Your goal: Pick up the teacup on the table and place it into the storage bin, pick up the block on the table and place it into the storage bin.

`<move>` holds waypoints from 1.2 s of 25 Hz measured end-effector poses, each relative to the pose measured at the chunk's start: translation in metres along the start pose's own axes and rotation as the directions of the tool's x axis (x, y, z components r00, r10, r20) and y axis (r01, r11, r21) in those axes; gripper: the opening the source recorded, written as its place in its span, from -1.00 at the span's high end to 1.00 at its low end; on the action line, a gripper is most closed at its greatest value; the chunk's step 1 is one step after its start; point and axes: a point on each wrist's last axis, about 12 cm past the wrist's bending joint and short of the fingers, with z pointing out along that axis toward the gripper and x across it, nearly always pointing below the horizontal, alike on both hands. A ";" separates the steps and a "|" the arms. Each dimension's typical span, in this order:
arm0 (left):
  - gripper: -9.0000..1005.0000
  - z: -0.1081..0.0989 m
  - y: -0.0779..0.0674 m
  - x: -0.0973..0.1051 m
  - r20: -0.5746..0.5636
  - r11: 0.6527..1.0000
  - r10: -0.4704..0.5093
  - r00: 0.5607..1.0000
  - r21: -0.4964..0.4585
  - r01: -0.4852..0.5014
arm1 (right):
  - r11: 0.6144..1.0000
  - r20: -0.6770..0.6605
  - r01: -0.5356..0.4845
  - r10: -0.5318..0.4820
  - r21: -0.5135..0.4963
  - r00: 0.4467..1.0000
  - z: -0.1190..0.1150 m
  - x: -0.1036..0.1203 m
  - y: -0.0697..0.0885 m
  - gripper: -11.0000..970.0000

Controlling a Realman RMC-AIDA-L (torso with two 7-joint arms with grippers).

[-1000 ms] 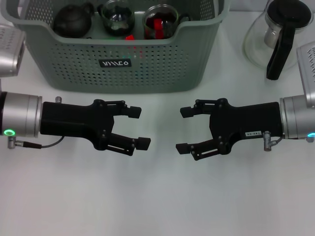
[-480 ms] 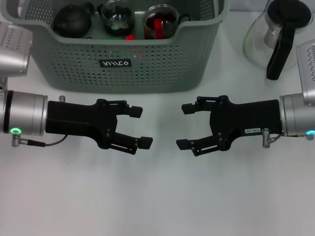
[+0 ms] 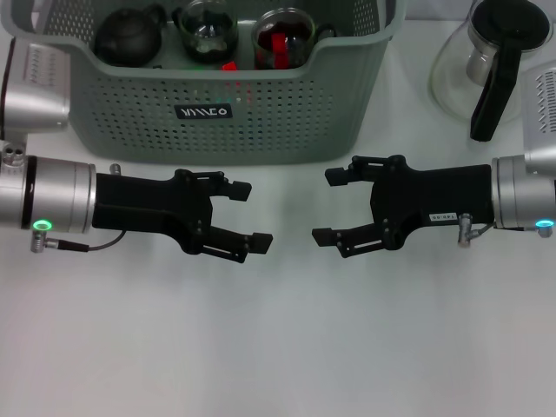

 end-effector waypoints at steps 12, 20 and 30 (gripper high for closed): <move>-0.92 0.005 0.004 -0.010 -0.001 1.000 0.012 1.000 -0.001 -0.012 | 1.000 0.002 0.007 -0.007 0.026 1.000 0.001 -0.003 -0.005 -0.95; -0.92 0.006 0.006 -0.014 -0.002 1.000 0.021 1.000 -0.010 -0.021 | 1.000 0.002 0.010 -0.010 0.027 1.000 0.001 -0.004 -0.006 -0.95; -0.92 0.008 0.007 -0.016 -0.002 1.000 0.025 1.000 -0.011 -0.025 | 1.000 0.003 -0.002 0.002 0.029 1.000 0.000 -0.003 -0.005 -0.95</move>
